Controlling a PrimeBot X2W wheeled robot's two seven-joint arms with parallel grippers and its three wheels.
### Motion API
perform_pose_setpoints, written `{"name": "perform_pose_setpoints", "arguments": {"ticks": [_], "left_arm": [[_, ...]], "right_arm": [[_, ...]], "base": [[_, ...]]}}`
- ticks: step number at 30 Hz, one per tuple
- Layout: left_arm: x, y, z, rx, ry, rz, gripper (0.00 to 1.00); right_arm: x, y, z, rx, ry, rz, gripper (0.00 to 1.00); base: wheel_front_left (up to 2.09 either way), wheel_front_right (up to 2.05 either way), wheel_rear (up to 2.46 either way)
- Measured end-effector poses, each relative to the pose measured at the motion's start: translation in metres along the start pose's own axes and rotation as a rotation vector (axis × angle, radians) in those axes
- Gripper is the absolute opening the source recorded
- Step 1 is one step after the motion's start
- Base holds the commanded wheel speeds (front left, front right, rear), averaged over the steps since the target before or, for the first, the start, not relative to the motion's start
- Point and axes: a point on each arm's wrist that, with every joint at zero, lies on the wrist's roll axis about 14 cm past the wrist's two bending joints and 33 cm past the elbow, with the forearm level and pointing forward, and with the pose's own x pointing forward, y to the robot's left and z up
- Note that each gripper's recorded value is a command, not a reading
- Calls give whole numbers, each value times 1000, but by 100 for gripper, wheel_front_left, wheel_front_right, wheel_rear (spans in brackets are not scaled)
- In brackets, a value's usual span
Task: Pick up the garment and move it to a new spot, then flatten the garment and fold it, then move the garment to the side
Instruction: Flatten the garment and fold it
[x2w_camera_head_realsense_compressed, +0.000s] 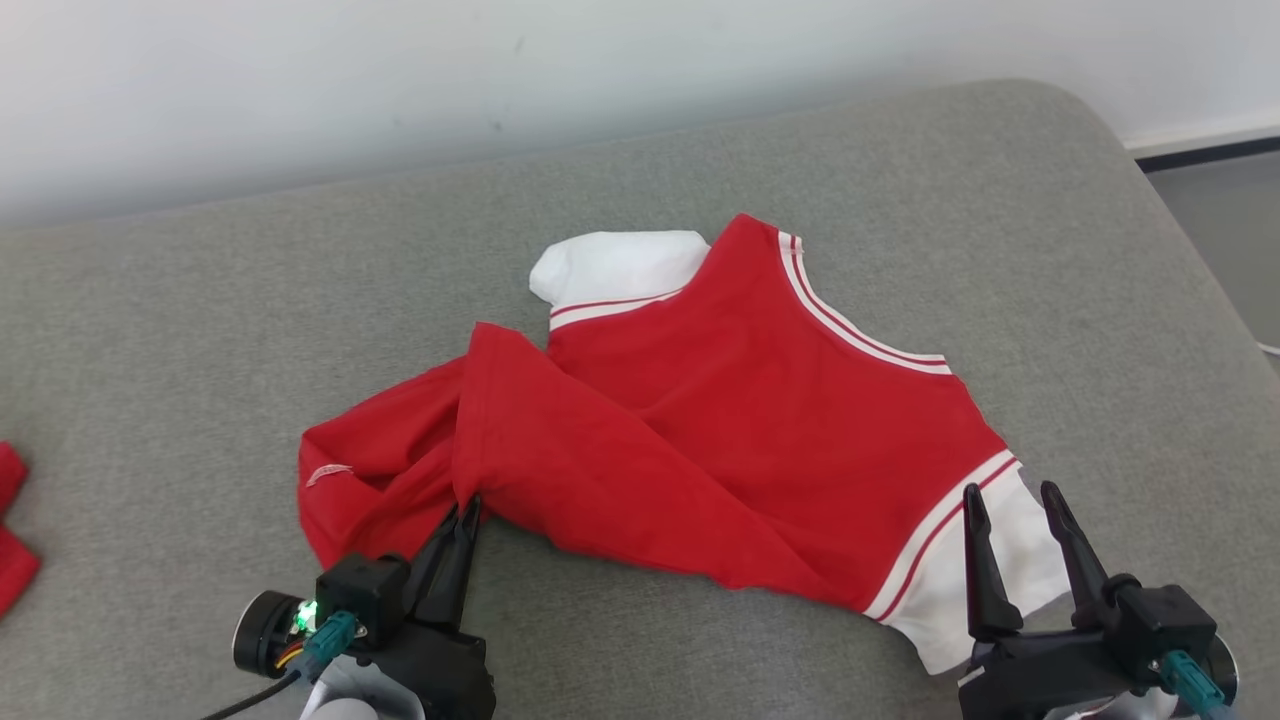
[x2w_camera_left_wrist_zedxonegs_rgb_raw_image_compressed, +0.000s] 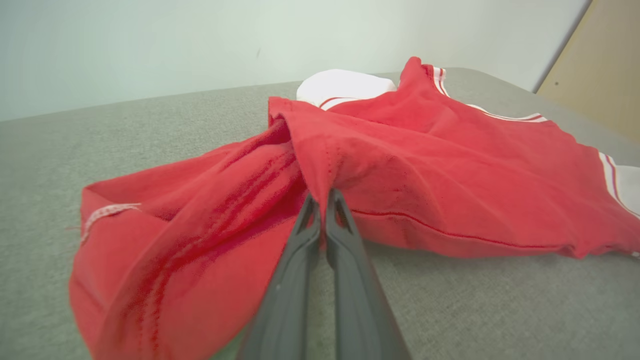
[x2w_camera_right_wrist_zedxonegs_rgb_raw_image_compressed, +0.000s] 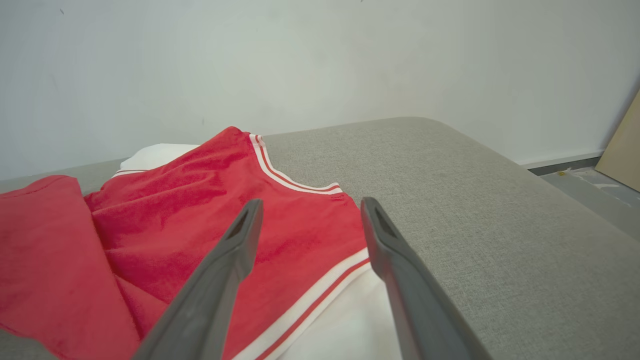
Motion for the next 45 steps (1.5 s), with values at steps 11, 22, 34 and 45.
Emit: {"name": "perform_pose_setpoints", "arguments": {"ticks": [11, 22, 34, 45], "left_arm": [[-48, 4, 16, 31, -49, 35, 0], [-96, -5, -27, -85, 41, 114, 100], [-105, -12, -33, -111, 48, 126, 100], [-97, -10, -52, -143, 113, 120, 100]], "right_arm": [[1, 26, -1, 15, -1, 79, 100], [6, 44, -1, 13, -2, 142, 100], [3, 49, 0, 8, -4, 161, 100], [-1, 35, -3, 2, 6, 127, 100]], "base": [[0, 0, 0], [0, 0, 0], [0, 0, 0], [0, 0, 0]]}}
